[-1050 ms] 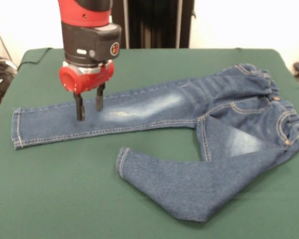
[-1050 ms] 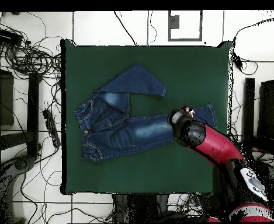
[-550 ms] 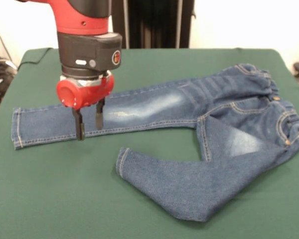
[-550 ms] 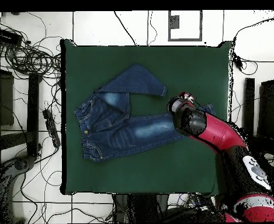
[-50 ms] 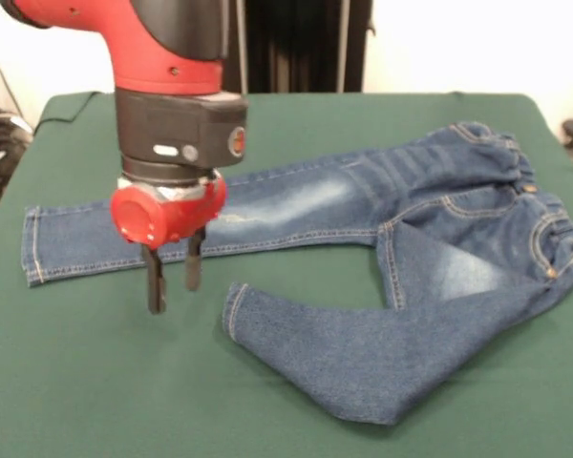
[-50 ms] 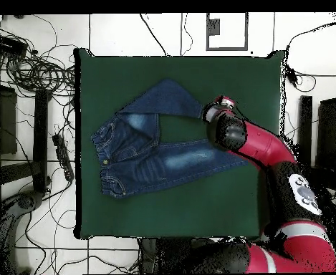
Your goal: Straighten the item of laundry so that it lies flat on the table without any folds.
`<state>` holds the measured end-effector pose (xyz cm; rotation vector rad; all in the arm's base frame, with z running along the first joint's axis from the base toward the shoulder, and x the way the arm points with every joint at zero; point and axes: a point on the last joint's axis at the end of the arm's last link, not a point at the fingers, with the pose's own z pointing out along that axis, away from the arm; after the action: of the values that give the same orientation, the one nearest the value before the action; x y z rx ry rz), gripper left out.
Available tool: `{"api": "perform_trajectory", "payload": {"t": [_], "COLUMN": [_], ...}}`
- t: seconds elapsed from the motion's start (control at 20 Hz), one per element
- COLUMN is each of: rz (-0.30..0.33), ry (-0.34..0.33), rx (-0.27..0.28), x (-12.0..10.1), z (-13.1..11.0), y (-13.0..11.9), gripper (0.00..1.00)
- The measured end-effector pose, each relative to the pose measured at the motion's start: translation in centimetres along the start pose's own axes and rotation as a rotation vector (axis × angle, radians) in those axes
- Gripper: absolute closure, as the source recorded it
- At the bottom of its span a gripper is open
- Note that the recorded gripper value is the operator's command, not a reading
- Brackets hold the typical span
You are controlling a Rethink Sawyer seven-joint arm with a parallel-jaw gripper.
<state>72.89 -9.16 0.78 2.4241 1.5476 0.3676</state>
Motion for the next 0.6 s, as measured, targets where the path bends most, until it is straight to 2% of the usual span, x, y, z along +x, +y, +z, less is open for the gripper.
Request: {"api": "perform_trajectory", "payload": {"t": [0.35, 0.45, 0.6], "rz": [-0.036, -0.05, -0.059], "ry": [0.006, 0.001, -0.003], "rx": [0.044, 0.073, 0.106], "x": [5.3, 6.9, 8.2], "z": [2.0, 2.8, 3.5], "y": [-1.0, -2.1, -3.3], "gripper": [0.0, 0.0, 0.0]}}
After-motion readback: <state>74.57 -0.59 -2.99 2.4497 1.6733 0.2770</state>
